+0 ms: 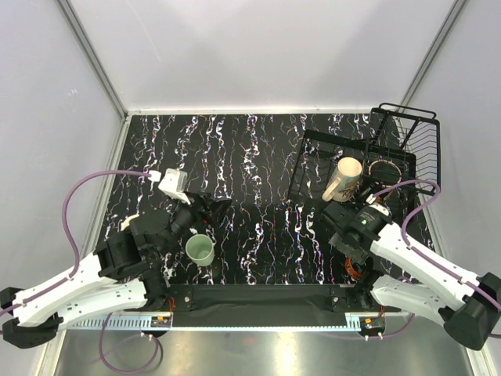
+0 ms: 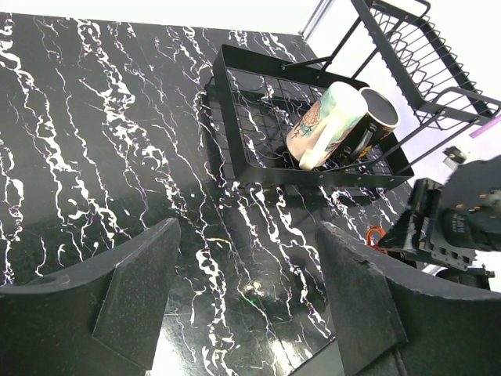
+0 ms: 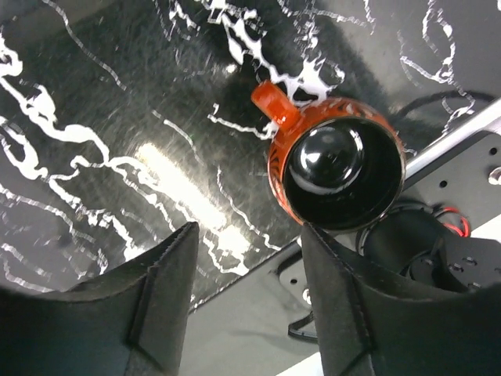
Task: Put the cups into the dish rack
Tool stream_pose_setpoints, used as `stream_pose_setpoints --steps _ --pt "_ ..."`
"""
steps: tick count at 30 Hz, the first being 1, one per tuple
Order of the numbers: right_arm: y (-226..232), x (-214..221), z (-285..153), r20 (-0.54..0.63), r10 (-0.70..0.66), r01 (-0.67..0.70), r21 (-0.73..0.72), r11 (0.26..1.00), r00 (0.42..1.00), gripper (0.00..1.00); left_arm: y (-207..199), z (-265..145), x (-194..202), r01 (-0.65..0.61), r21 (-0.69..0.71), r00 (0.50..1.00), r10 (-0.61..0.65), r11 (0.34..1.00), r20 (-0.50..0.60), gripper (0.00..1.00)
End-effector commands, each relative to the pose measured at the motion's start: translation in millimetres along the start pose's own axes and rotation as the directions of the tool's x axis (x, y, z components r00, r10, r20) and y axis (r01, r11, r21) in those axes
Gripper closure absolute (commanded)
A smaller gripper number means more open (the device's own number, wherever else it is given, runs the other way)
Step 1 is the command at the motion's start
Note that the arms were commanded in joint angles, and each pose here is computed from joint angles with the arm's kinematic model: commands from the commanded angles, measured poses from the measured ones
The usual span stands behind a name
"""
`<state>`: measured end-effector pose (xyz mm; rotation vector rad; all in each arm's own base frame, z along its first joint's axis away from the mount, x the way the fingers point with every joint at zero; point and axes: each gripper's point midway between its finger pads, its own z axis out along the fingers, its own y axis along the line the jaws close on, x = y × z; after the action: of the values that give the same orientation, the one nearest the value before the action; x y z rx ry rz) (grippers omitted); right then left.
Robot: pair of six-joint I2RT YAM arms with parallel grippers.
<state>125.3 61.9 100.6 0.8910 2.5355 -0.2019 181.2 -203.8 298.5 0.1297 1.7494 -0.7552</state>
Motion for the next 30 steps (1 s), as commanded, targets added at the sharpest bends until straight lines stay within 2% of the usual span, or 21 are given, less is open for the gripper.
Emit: stream_pose_setpoints --steps 1,8,10,13,14,16,18,22,25,27,30 --pt "-12 -18 0 0.101 0.008 -0.015 0.064 0.998 0.995 0.37 1 -4 -10 -0.005 0.003 0.999 0.005 1.000 0.039 0.24" --pt "-9 -24 6 0.143 0.037 -0.049 0.075 0.996 0.989 0.24 4 -8 -12 -0.006 0.005 0.998 0.006 1.000 0.056 0.24" --pt "-9 -28 7 0.169 0.047 -0.064 0.091 0.994 0.984 0.17 4 -8 -12 -0.011 0.010 0.998 0.011 1.000 0.060 0.24" --pt "-10 -30 9 0.183 0.053 -0.076 0.122 0.990 0.982 0.15 3 -10 -15 -0.018 0.014 0.998 0.017 1.000 0.059 0.24" --pt "-10 -31 9 0.189 0.059 -0.084 0.124 0.989 0.980 0.10 2 -11 -15 -0.018 0.019 0.998 0.017 1.000 0.058 0.24" --pt "-9 -33 12 0.211 0.064 -0.090 0.116 0.989 0.975 0.06 2 -12 -17 -0.015 0.024 0.998 0.013 1.000 0.066 0.24" --pt "1 -35 17 0.226 0.088 -0.104 0.060 0.993 0.970 0.07 2 -12 -16 -0.009 0.028 0.997 0.007 1.000 0.071 0.23" --pt "-5 -37 20 0.252 0.127 -0.148 0.067 0.987 0.959 0.09 0 -12 -15 -0.015 0.044 0.998 0.012 0.999 0.067 0.23" --pt "-1 -37 22 0.255 0.167 -0.181 0.034 0.983 0.953 0.20 -1 -12 -14 -0.018 0.045 0.998 0.015 0.999 0.063 0.23" --pt "12 -34 27 0.239 0.202 -0.203 -0.022 0.979 0.950 0.22 0 -11 -12 -0.020 0.044 0.998 0.017 0.999 0.064 0.23" --pt "10 -26 35 0.224 0.223 -0.228 -0.001 0.974 0.949 0.22 0 -11 -12 -0.019 0.047 0.998 0.016 0.999 0.067 0.22"
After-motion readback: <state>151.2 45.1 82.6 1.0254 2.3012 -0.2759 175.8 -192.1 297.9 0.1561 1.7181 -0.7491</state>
